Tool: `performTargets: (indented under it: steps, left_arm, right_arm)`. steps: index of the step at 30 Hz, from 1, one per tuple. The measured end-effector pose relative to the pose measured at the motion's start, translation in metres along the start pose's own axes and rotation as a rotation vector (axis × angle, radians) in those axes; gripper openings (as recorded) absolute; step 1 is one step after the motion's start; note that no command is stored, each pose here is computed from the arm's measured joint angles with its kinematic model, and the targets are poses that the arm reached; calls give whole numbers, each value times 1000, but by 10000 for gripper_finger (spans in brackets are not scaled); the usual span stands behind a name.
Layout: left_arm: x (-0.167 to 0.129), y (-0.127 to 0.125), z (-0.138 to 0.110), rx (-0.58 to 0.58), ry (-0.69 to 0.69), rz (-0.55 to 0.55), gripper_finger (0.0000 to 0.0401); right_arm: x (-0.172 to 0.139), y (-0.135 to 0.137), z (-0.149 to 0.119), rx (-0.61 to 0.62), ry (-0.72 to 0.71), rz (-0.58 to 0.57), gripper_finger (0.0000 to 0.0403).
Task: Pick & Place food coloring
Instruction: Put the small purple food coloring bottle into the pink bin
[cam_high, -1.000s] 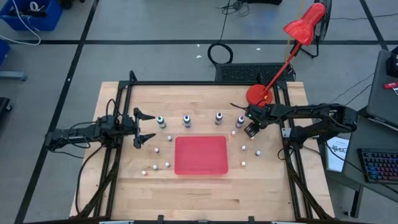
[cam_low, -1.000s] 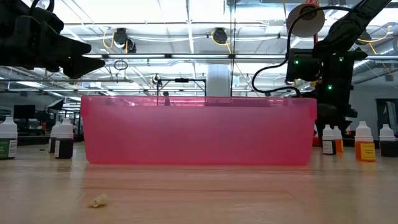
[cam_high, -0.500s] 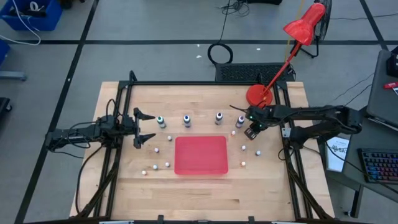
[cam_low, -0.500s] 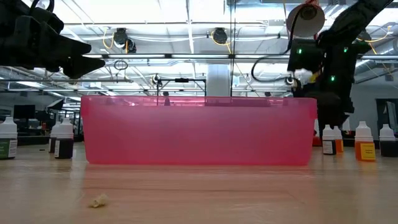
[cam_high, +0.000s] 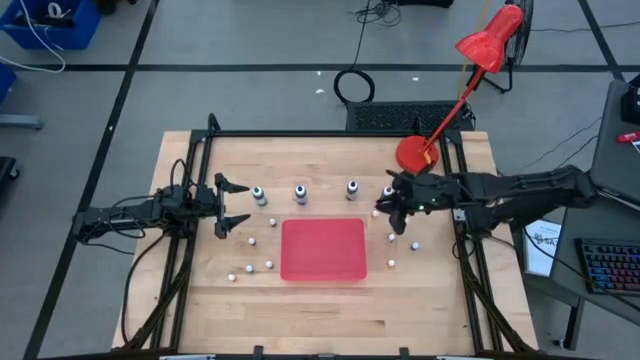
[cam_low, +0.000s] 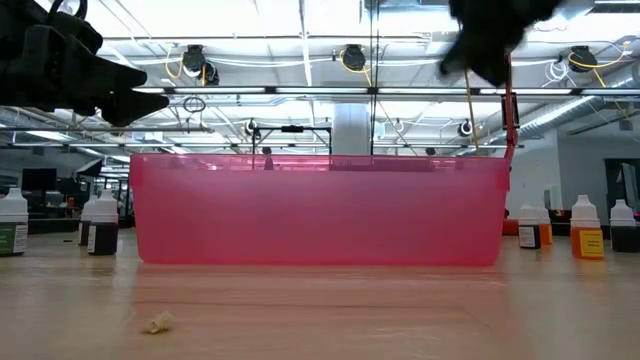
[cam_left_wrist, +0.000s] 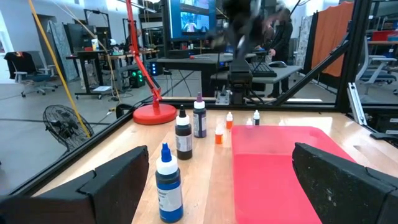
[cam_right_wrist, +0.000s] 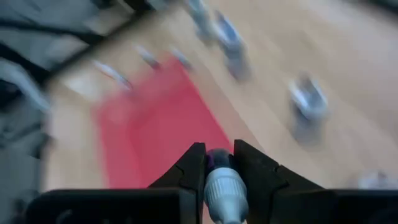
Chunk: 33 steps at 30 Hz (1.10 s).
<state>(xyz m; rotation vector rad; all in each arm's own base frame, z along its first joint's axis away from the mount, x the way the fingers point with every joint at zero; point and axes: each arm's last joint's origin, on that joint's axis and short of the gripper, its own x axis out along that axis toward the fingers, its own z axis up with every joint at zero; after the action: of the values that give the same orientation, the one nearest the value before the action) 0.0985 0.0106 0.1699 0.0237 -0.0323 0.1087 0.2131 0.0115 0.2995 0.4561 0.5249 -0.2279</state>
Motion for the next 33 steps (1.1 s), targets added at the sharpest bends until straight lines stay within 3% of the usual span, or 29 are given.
performTargets:
  steps: [3, 8, 13, 16, 23, 33]
  left_arm:
    - [0, 0, 0, 0, 0, 0, 392]
    - [0, 0, 0, 0, 0, 0, 392]
    - [0, 0, 0, 0, 0, 0, 392]
    - [0, 0, 0, 0, 0, 0, 392]
    - [0, 0, 0, 0, 0, -1, 392]
    - [0, 0, 0, 0, 0, -1, 392]
  right_arm:
    - [8, 36, 30, -110, -3, 57, 57]
    - [42, 96, 76, -291, 132, 39, 57]
    - [94, 128, 91, -457, 333, -28, 56]
    - [126, 131, 81, -502, 449, -74, 56]
    - [186, 114, 30, -529, 704, -126, 56]
    - [221, 82, -32, -522, 770, -159, 56]
